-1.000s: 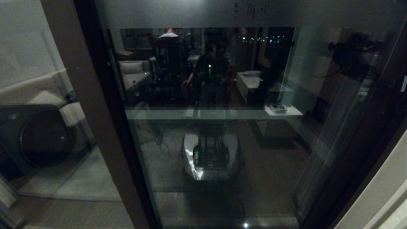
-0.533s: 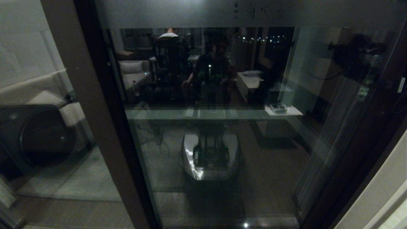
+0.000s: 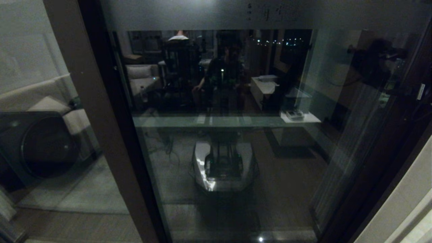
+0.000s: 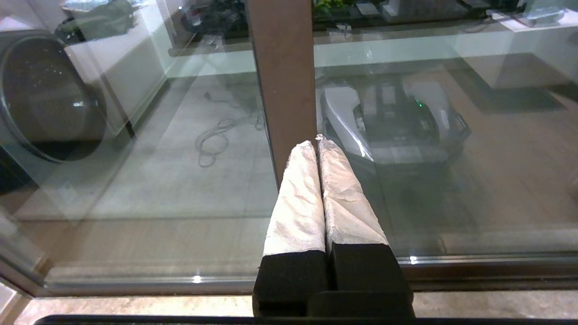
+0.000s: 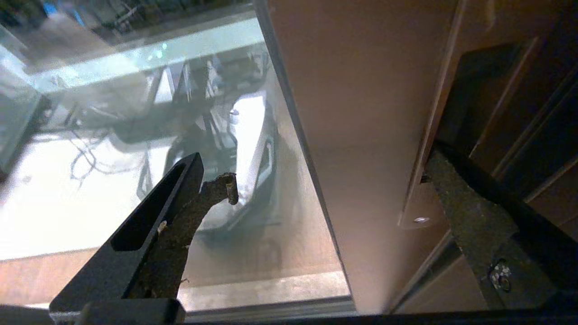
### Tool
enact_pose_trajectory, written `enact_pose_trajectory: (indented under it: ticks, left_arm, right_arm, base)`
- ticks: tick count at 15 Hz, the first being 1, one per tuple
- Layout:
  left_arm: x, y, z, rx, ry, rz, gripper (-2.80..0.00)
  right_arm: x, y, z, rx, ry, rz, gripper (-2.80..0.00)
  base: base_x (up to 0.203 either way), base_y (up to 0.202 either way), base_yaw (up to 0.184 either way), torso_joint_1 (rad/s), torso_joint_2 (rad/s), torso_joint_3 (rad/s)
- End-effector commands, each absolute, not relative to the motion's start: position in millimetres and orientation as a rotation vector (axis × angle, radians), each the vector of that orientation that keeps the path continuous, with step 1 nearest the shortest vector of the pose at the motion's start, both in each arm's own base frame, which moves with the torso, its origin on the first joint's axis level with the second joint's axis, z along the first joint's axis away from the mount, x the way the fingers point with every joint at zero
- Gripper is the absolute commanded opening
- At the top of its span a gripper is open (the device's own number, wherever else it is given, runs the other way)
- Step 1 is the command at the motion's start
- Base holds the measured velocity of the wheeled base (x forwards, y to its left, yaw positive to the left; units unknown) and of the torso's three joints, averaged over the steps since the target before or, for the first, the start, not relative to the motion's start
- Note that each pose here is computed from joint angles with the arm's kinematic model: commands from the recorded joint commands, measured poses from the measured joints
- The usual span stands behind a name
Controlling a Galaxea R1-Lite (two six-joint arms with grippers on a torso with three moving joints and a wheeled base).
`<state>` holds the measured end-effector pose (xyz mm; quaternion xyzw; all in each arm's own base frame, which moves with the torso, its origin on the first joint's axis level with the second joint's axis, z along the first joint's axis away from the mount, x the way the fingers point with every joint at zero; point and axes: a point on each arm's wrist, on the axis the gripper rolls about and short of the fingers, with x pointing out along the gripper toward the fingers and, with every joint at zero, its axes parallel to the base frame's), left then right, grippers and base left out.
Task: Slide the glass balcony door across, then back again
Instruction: Open the slid door
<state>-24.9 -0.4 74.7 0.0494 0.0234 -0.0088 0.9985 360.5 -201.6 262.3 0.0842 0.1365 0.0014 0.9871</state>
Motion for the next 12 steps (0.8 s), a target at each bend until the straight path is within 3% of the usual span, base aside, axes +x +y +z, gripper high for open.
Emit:
enact_pose_trajectory:
  ticks: [1,12]
  left_arm:
    - [-24.9,-0.4,74.7,0.099,0.047,-0.017,-2.80]
    - [-24.8,-0.4,74.3,0.099,0.048,-0.017,-2.80]
  right_arm:
    - [361.8,-193.3,264.4,0.172,0.254,0.024,0.00]
    - [372.1,-187.8,256.4,0.179,0.264,0.048,0.00]
  base:
    - [0.000,0.000,0.000,0.000,0.00,0.000]
    - [0.000,0.000,0.000,0.000,0.00,0.000]
